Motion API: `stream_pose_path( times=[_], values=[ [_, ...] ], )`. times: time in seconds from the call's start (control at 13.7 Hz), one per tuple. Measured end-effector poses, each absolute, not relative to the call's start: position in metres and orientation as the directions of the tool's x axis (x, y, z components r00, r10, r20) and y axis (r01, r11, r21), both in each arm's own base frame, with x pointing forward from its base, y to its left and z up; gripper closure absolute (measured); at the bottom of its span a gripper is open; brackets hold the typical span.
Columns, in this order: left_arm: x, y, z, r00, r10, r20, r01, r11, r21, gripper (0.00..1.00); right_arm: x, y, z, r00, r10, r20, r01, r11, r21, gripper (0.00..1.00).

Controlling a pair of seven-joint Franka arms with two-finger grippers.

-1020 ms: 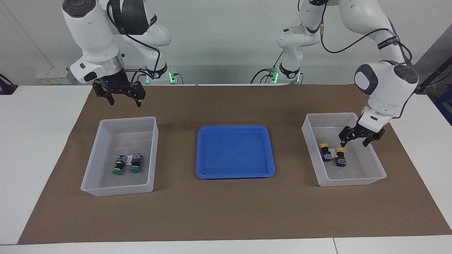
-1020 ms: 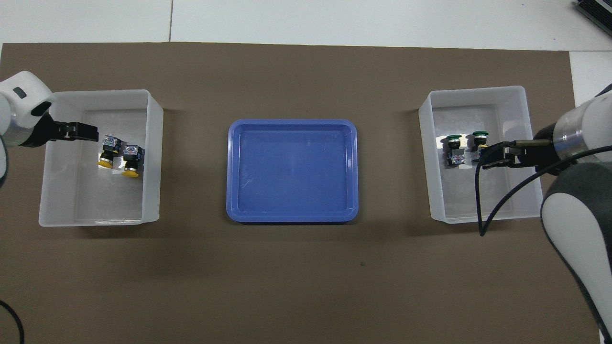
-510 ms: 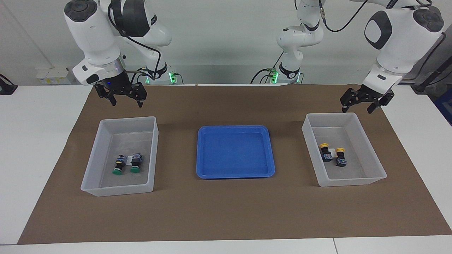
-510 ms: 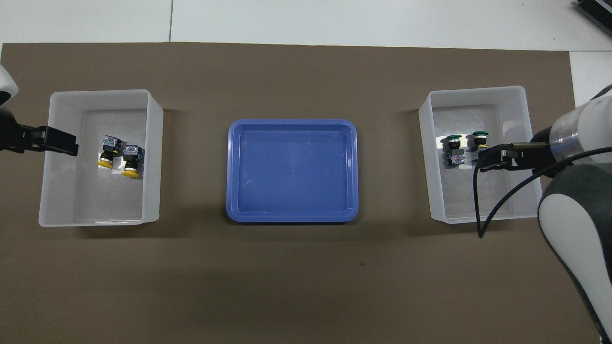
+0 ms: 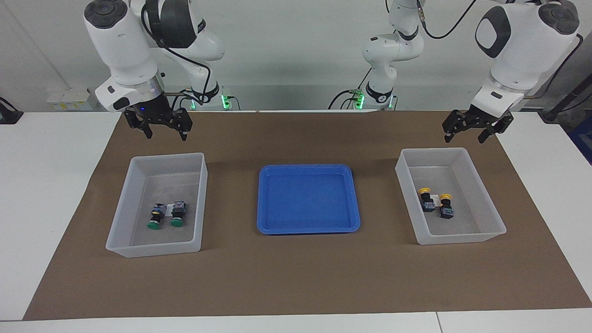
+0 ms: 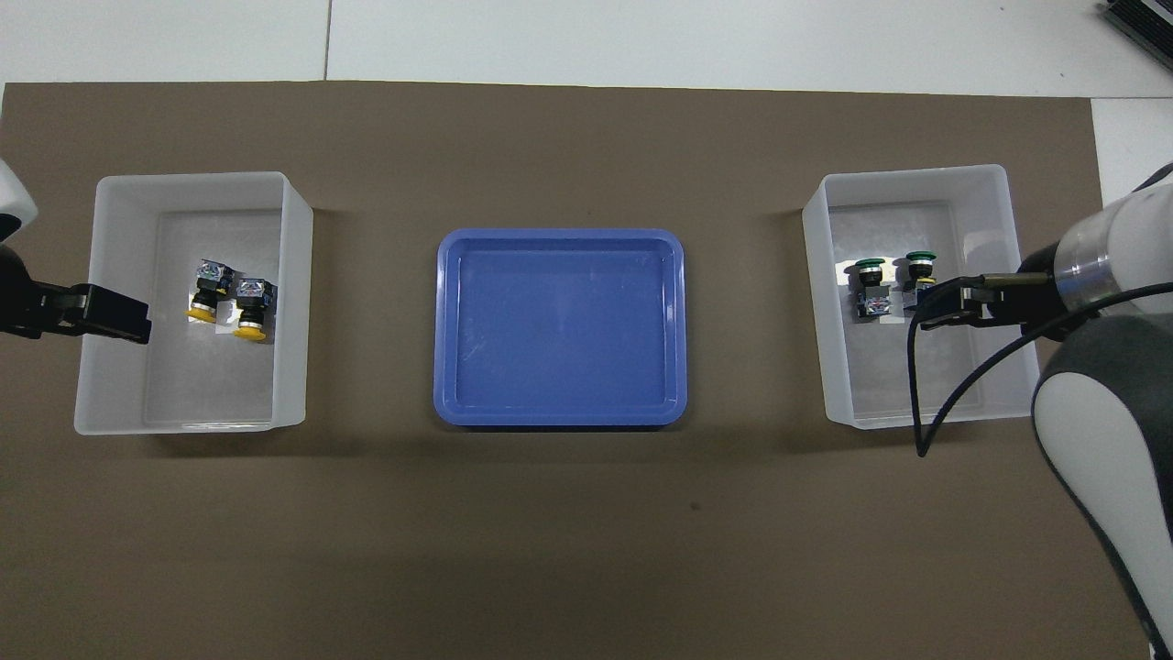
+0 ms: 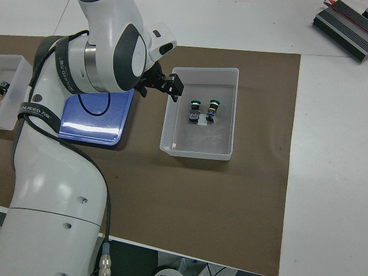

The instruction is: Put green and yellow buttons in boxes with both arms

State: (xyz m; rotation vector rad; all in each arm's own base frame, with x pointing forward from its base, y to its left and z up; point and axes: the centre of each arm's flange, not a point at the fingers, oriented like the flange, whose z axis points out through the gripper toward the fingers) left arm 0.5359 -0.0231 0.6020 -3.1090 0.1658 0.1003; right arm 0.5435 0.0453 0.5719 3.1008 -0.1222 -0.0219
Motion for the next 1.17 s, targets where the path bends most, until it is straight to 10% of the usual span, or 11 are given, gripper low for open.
stream_pose_path(
  times=[1.17],
  values=[
    [0.5421, -0.0240, 0.6017, 0.995, -0.098, -0.012, -0.098, -0.995, -0.003, 0.00, 0.5433, 0.0449, 0.5726, 0.997, -0.080, -0.011, -0.079, -0.996, 0.039, 0.00]
  ],
)
